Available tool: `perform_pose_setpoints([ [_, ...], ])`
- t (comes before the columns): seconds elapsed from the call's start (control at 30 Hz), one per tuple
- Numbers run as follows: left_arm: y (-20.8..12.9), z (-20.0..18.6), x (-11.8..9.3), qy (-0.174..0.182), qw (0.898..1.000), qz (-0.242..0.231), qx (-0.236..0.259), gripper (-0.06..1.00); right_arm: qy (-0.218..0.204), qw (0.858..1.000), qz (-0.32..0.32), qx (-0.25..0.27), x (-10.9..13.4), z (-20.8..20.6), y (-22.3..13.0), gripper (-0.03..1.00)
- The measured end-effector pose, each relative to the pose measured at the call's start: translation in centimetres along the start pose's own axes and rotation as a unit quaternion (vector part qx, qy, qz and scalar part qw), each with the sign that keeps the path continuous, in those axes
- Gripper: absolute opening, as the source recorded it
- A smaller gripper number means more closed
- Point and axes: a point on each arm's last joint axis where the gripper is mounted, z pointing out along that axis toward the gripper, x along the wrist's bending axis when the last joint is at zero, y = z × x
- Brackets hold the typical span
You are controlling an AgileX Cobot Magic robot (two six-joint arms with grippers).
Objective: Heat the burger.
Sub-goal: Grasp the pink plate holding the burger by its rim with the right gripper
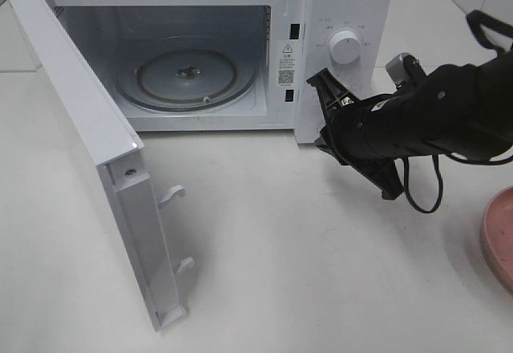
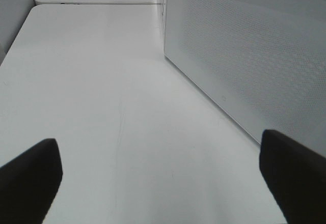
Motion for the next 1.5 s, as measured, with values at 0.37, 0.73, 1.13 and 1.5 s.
perform_pose_setpoints([
  [0.37,0.0,0.0,0.0,0.000,1.000,0.000,0.000,0.99,-0.059,0.963,-0.229,0.129,-0.9,-4.4,1.5,0.04],
  [0.73,0.0,0.0,0.0,0.000,1.000,0.000,0.000,0.99,-0.143,0.898,-0.376,0.177,-2.6,-8.6,3.3,0.08],
  [1.13,0.0,0.0,0.0,0.000,1.000,0.000,0.000,0.99,-0.205,0.852,-0.423,0.233,-5.1,-12.2,6.1,0.24],
  [1.5,0.0,0.0,0.0,0.000,1.000,0.000,0.000,0.99,-0.244,0.838,-0.431,0.229,-6.5,-12.9,8.0,0.96],
])
